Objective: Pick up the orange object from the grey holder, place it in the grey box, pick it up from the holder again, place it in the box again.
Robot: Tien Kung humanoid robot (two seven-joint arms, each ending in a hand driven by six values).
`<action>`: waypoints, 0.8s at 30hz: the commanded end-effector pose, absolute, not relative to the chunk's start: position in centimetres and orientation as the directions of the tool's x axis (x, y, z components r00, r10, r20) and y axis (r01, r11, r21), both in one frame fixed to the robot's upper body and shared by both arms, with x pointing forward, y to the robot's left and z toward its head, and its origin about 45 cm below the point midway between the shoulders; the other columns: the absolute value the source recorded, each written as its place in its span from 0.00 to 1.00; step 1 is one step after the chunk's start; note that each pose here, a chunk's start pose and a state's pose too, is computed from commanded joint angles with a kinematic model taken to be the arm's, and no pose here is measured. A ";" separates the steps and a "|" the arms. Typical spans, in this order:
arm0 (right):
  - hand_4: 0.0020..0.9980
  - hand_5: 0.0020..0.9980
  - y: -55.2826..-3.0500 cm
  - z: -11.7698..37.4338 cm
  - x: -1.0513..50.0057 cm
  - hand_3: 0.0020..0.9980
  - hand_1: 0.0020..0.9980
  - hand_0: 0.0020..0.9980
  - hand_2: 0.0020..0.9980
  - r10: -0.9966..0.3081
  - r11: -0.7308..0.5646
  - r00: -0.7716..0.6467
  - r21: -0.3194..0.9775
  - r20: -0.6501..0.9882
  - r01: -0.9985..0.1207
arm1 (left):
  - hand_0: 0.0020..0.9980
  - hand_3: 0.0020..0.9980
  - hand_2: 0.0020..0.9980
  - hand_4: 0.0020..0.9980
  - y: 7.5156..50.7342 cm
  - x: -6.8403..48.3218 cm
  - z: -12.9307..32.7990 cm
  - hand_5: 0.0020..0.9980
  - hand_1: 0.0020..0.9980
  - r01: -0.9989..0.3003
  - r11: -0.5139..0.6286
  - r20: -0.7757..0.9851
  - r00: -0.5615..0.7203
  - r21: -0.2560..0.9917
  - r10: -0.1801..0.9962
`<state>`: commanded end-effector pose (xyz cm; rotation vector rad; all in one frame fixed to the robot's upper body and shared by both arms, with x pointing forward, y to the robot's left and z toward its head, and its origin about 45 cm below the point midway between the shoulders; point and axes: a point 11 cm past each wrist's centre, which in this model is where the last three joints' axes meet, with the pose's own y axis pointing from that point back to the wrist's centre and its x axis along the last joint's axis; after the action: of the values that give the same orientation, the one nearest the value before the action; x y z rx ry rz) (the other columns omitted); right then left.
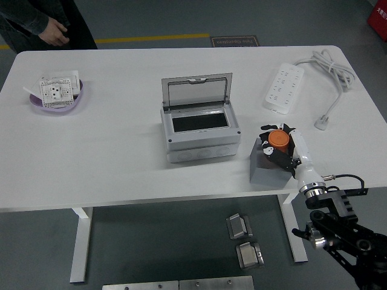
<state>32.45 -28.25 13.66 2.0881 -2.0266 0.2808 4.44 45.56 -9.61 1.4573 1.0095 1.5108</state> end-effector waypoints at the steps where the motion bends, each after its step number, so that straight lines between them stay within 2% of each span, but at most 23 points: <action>1: 0.00 0.00 -28.2 13.8 32.5 0.32 0.48 0.61 0.44 -0.955 -0.029 0.034 0.021 0.294 -0.999 | 0.66 0.65 0.61 0.65 45.6 4.4 -9.6 0.40 0.66 -0.013 -0.371 0.370 -0.027 0.929 0.929; 2: 0.00 0.00 -28.2 13.9 32.6 0.29 0.51 0.64 0.49 -0.953 -0.030 0.035 0.019 0.301 -0.999 | 0.66 0.65 0.61 0.66 45.6 4.4 -9.6 0.41 0.66 -0.013 -0.370 0.370 -0.027 0.929 0.929; 7: 0.00 0.00 -28.3 14.5 33.0 0.29 0.51 0.64 0.49 -0.940 -0.037 0.037 0.004 0.338 -0.999 | 0.66 0.65 0.61 0.66 45.5 4.4 -9.6 0.41 0.66 -0.013 -0.370 0.370 -0.026 0.929 0.929; 8: 0.00 0.00 -28.2 14.7 33.1 0.30 0.56 0.66 0.56 -0.937 -0.039 0.036 -0.002 0.347 -0.999 | 0.66 0.65 0.61 0.66 45.5 4.4 -9.6 0.41 0.66 -0.013 -0.370 0.370 -0.026 0.929 0.929; 19: 0.00 0.00 -26.6 17.5 35.2 0.30 0.55 0.63 0.57 -0.899 -0.093 0.050 -0.078 0.436 -0.993 | 0.66 0.66 0.62 0.66 45.6 4.3 -9.6 0.42 0.66 -0.009 -0.372 0.371 -0.025 0.928 0.928; 20: 0.00 0.00 -26.4 17.7 35.4 0.28 0.37 0.25 0.55 -0.896 -0.099 0.053 -0.082 0.440 -0.992 | 0.66 0.66 0.62 0.66 45.6 4.2 -9.6 0.42 0.66 -0.008 -0.372 0.372 -0.024 0.928 0.928; 24: 0.00 0.00 -25.4 18.5 36.2 0.28 0.37 0.25 0.55 -0.882 -0.126 0.068 -0.094 0.466 -0.988 | 0.66 0.66 0.62 0.66 45.7 4.2 -9.6 0.42 0.66 -0.007 -0.374 0.374 -0.024 0.927 0.927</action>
<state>36.25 -25.38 18.46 2.0981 -1.8918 0.6151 4.16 45.70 -9.58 1.4667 1.0107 1.5085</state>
